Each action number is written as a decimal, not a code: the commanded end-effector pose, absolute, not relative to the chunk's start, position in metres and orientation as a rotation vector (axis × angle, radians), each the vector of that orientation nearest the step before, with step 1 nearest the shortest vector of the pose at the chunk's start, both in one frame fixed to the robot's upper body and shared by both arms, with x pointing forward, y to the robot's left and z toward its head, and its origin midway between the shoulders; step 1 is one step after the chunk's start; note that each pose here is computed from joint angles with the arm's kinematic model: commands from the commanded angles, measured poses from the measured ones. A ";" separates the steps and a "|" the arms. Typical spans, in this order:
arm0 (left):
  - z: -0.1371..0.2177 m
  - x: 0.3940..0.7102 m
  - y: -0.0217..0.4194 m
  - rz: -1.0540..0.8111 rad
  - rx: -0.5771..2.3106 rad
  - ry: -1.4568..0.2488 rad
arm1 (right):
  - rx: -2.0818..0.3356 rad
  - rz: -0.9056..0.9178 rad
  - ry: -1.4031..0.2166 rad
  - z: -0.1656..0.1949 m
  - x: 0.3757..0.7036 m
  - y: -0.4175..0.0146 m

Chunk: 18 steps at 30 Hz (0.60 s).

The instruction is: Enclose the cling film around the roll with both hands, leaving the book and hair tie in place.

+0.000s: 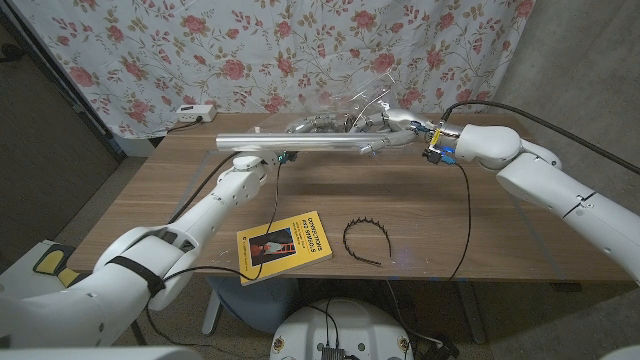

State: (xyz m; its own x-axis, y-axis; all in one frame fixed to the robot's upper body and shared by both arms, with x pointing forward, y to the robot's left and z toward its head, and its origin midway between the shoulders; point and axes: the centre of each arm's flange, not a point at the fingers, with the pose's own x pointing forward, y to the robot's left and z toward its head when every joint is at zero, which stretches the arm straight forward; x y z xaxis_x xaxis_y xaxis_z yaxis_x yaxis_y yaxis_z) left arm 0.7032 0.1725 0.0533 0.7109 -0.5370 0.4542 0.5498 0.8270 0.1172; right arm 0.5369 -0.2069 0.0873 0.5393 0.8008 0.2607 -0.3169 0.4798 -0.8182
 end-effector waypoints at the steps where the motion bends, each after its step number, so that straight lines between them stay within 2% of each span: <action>1: 0.054 0.701 0.173 -0.608 -0.025 -0.502 | -0.580 0.956 -0.645 0.093 0.554 -0.219; 5: 0.054 0.700 0.174 -0.607 -0.017 -0.500 | -0.532 1.020 -0.632 0.096 0.560 -0.220; 18: 0.056 0.699 0.173 -0.609 -0.011 -0.498 | -0.642 1.094 -0.565 0.104 0.567 -0.215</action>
State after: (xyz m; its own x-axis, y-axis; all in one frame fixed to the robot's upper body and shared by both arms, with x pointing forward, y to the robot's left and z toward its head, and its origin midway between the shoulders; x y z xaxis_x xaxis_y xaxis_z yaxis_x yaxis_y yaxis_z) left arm 0.6995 0.1739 0.0557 0.7062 -0.5421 0.4553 0.5503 0.8250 0.1287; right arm 0.5608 -0.2167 0.0994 0.3895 0.9032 0.1806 -0.5831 0.3936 -0.7107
